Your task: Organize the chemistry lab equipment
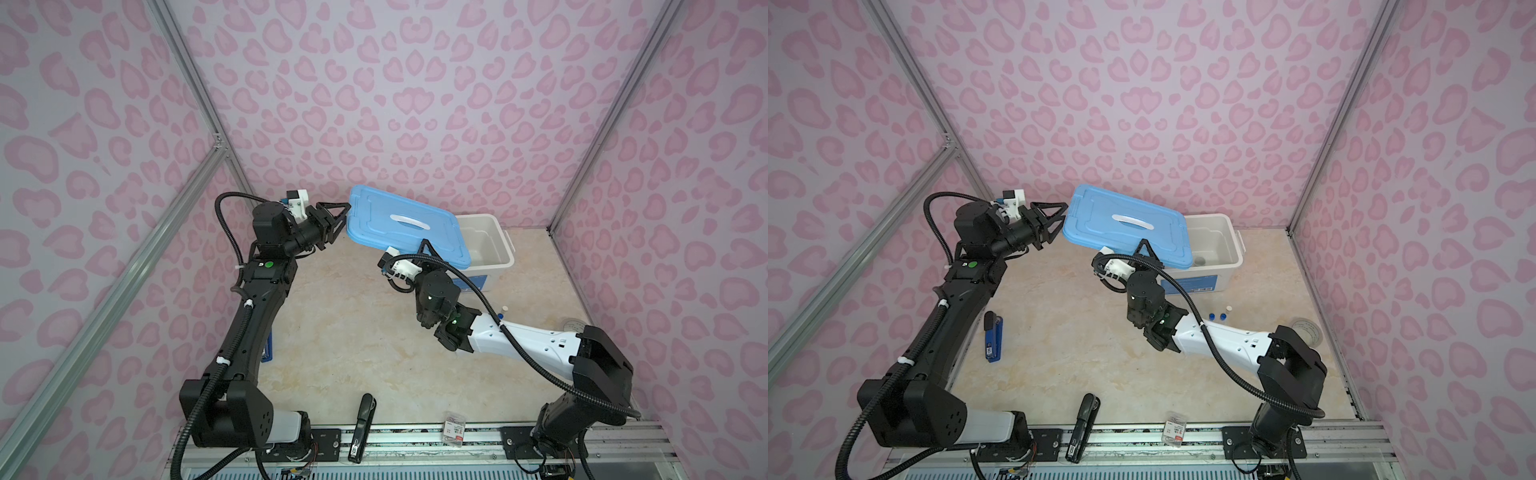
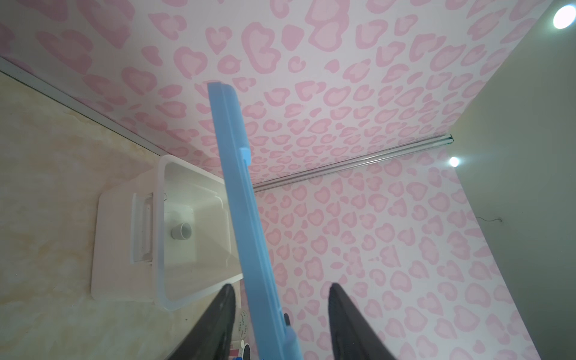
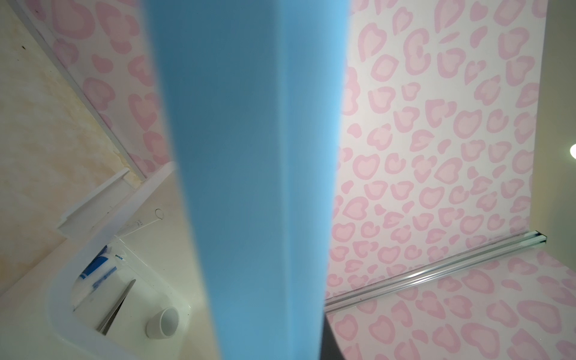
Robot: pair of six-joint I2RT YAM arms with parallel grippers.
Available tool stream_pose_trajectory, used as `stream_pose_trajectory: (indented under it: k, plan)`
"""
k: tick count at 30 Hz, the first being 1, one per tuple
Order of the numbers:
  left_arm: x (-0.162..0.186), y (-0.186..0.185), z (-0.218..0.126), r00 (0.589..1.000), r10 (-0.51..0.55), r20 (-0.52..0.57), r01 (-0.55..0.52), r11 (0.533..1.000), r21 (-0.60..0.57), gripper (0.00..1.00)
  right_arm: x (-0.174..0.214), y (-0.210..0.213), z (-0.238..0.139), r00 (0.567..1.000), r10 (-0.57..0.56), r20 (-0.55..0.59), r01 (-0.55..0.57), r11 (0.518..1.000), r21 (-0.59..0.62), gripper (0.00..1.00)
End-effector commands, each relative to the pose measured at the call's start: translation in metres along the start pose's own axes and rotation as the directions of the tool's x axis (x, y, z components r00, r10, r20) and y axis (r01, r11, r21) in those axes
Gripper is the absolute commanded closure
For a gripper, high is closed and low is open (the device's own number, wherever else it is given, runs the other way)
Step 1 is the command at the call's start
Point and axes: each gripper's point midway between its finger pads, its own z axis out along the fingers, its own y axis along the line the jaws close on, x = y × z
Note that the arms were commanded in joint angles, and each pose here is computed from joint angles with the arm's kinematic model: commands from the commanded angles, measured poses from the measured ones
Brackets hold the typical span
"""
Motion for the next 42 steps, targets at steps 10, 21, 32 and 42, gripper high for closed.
stream_pose_trajectory:
  k: [10, 21, 32, 42]
  plan:
    - [0.014, 0.016, 0.013, 0.995, -0.033, -0.095, 0.036, 0.999, 0.030, 0.47, -0.012, 0.010, -0.016, 0.997, -0.005, 0.072, 0.004, 1.000, 0.008, 0.94]
    - [0.017, 0.027, 0.019, 0.990, -0.020, -0.137, 0.024, 0.999, 0.025, 0.55, -0.016, 0.010, -0.032, 0.986, -0.046, 0.161, 0.037, 0.997, 0.062, 0.93]
    - [0.018, 0.018, 0.017, 0.989, 0.006, -0.145, 0.001, 0.999, 0.049, 0.81, -0.018, 0.004, -0.032, 0.979, -0.048, 0.198, 0.021, 0.991, 0.135, 0.90]
    - [0.014, -0.005, 0.014, 0.991, 0.065, -0.117, -0.050, 0.991, 0.123, 0.96, -0.017, 0.002, -0.032, 0.980, -0.041, 0.197, 0.006, 0.984, 0.177, 0.74]
